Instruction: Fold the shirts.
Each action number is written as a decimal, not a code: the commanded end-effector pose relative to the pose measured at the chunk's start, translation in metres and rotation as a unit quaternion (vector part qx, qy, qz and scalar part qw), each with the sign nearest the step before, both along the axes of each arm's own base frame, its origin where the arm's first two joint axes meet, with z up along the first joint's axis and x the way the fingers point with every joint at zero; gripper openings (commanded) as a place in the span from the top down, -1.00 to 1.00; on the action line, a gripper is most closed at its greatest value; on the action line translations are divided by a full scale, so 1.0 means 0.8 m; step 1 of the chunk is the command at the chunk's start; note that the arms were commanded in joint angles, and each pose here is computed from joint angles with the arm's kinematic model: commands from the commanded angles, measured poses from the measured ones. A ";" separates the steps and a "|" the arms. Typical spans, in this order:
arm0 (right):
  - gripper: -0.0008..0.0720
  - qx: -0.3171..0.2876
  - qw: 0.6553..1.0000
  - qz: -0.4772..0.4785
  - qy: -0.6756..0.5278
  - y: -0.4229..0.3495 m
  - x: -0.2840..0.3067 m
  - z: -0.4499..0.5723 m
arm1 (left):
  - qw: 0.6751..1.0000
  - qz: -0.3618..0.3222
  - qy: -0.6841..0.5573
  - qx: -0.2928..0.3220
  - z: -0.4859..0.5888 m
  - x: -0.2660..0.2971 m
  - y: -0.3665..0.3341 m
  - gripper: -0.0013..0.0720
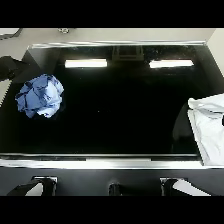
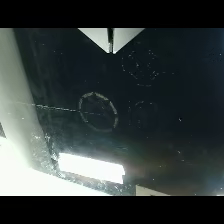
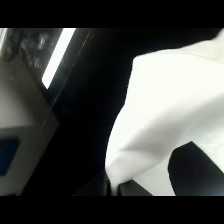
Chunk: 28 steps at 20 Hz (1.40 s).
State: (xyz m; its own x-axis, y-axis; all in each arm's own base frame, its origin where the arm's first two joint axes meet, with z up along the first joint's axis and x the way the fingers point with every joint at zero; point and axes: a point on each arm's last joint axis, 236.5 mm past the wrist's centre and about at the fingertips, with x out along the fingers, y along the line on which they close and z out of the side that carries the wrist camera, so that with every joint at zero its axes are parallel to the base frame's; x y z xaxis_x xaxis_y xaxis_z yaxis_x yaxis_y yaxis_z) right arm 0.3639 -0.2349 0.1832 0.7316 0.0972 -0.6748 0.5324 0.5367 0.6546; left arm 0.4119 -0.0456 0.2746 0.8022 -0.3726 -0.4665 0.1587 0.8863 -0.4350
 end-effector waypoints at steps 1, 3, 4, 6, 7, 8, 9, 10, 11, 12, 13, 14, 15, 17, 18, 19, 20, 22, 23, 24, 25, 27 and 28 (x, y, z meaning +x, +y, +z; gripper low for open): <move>0.87 0.005 0.999 -0.044 0.009 -0.032 -0.044 0.008 | 1.000 0.000 0.000 0.000 0.000 0.000 0.000 0.88; 0.87 0.013 0.998 -0.052 0.029 -0.036 -0.072 0.005 | 1.000 0.000 0.000 0.000 0.000 0.000 0.000 0.88; 0.87 0.020 0.997 -0.054 0.055 -0.036 -0.092 -0.004 | 1.000 0.000 0.000 0.000 0.000 0.000 0.000 0.88; 0.87 0.030 0.989 -0.056 0.136 -0.034 -0.139 -0.032 | 1.000 -0.005 -0.004 0.009 0.000 0.000 0.000 0.88; 0.87 0.023 0.978 -0.062 0.197 -0.037 -0.170 -0.050 | 1.000 -0.005 -0.004 0.009 0.000 0.000 0.000 0.88; 0.87 0.020 0.966 -0.078 0.246 -0.043 -0.197 -0.065 | 1.000 -0.005 -0.004 0.009 0.000 0.000 0.000 0.88; 0.87 0.021 0.953 -0.091 0.287 -0.046 -0.220 -0.080 | 1.000 -0.005 -0.005 0.009 0.000 0.000 0.001 0.88; 0.87 0.023 0.944 -0.097 0.315 -0.048 -0.235 -0.095 | 1.000 -0.005 -0.005 0.009 0.000 0.000 0.001 0.88; 0.87 0.028 0.936 -0.101 0.336 -0.048 -0.247 -0.113 | 1.000 -0.005 -0.005 0.009 0.000 0.000 0.000 0.88; 0.87 0.038 0.930 -0.096 0.352 -0.044 -0.254 -0.130 | 1.000 -0.005 -0.005 0.009 0.000 0.000 0.001 0.88; 0.87 0.045 0.926 -0.089 0.364 -0.040 -0.261 -0.151 | 1.000 -0.004 -0.005 0.009 0.000 0.000 0.001 0.88; 0.87 0.050 0.920 -0.086 0.378 -0.037 -0.269 -0.170 | 1.000 -0.004 -0.005 0.009 0.000 0.000 0.001 0.88; 0.87 0.048 0.915 -0.089 0.391 -0.038 -0.277 -0.187 | 1.000 -0.005 -0.005 0.009 0.001 0.000 0.000 0.88; 0.87 0.043 0.903 -0.092 0.417 -0.039 -0.294 -0.216 | 1.000 -0.005 -0.005 0.009 0.001 0.000 0.000 0.88; 0.87 0.040 0.897 -0.092 0.431 -0.039 -0.304 -0.227 | 1.000 -0.004 -0.005 0.009 0.000 0.000 0.001 0.88; 0.87 0.034 0.892 -0.092 0.442 -0.040 -0.312 -0.238 | 1.000 -0.004 -0.005 0.009 0.001 0.000 0.000 0.88; 0.87 0.030 0.889 -0.093 0.447 -0.041 -0.316 -0.246 | 1.000 -0.005 -0.005 0.009 0.001 0.000 0.000 0.88; 0.86 0.025 0.890 -0.094 0.445 -0.042 -0.316 -0.260 | 1.000 -0.004 -0.005 0.009 0.001 0.000 0.000 0.88; 0.84 0.024 0.890 -0.095 0.445 -0.042 -0.316 -0.263 | 1.000 -0.004 -0.005 0.008 0.001 0.000 0.000 0.88; 0.22 0.020 0.891 -0.098 0.442 -0.046 -0.315 -0.264 | 1.000 -0.004 -0.005 0.009 0.001 0.000 0.001 0.88; -0.71 0.011 0.895 -0.103 0.433 -0.053 -0.309 -0.263 | 1.000 -0.004 -0.006 0.009 0.001 0.001 0.001 0.88; -0.82 -0.013 0.909 -0.116 0.401 -0.074 -0.289 -0.237 | 1.000 0.002 -0.016 0.008 0.006 0.005 0.004 0.88; -0.63 -0.040 0.923 -0.125 0.362 -0.095 -0.265 -0.208 | 0.999 0.011 -0.032 0.008 0.015 0.010 0.007 0.89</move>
State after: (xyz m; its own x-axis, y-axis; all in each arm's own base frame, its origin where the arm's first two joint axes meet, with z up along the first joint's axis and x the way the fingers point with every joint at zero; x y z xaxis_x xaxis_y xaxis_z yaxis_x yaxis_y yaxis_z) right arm 0.1254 -0.2848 -0.0091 -0.0287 0.0182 -0.9994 0.9329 0.3596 -0.0202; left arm 0.4137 -0.0445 0.2774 0.8105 -0.3679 -0.4559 0.1708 0.8928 -0.4168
